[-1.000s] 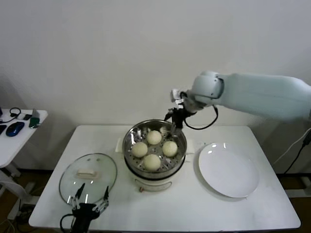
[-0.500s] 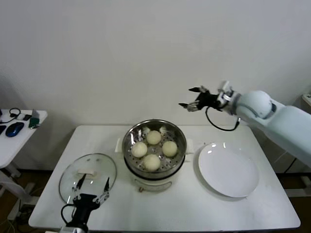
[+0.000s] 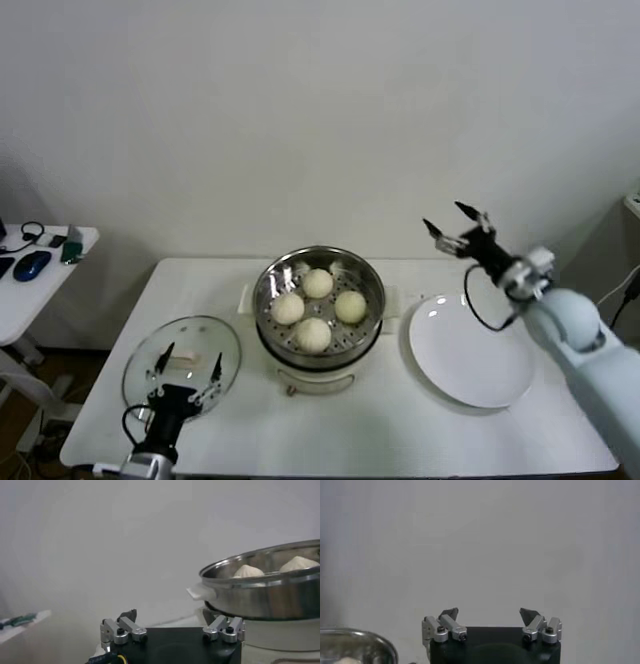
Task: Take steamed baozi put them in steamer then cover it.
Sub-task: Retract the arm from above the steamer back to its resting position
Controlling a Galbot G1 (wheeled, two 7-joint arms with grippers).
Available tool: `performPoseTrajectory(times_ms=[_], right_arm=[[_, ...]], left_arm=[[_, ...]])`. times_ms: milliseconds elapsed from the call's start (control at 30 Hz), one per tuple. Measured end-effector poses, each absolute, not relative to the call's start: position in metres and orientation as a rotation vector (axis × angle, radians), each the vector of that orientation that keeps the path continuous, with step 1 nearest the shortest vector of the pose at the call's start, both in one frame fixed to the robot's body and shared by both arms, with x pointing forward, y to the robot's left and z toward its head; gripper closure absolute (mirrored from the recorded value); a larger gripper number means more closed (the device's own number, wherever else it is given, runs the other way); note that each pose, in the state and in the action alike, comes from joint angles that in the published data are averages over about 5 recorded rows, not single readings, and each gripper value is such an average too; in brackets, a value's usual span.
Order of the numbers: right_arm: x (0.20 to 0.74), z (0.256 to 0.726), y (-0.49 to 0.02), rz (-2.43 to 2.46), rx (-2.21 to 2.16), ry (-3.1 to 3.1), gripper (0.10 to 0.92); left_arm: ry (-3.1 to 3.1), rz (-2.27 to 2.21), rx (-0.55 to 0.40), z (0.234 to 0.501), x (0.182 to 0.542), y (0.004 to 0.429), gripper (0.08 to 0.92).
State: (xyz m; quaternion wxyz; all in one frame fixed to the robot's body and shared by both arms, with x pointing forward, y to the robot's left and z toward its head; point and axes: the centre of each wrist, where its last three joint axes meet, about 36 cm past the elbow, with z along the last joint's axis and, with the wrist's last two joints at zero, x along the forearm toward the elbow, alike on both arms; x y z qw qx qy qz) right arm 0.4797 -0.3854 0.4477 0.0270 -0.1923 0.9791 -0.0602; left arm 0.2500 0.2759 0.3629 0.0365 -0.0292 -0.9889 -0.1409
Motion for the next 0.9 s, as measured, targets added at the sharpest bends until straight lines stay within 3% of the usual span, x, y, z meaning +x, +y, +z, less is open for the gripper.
performPoseTrajectory(times_ms=[200, 367, 600, 900], right_arm=[[0.396, 0.355, -0.391, -0.016, -0.429, 3.075, 0.2], [0.331, 0.307, -0.386, 0.08, -0.304, 3.1, 0.2], [0.283, 0.28, -0.374, 0.146, -0.166, 3.09, 0.2], [0.249, 0.258, -0.359, 0.176, -0.078, 3.105, 0.2]], left_arm=[[-3.051, -0.546, -0.088, 0.361, 0.249, 0.284, 0.177], [-3.054, -0.699, -0.085, 0.364, 0.246, 0.291, 0.177], [-2.942, -1.159, 0.01, 0.358, 0.247, 0.304, 0.177], [-2.537, -1.867, 0.113, 0.316, 0.249, 0.326, 0.177]])
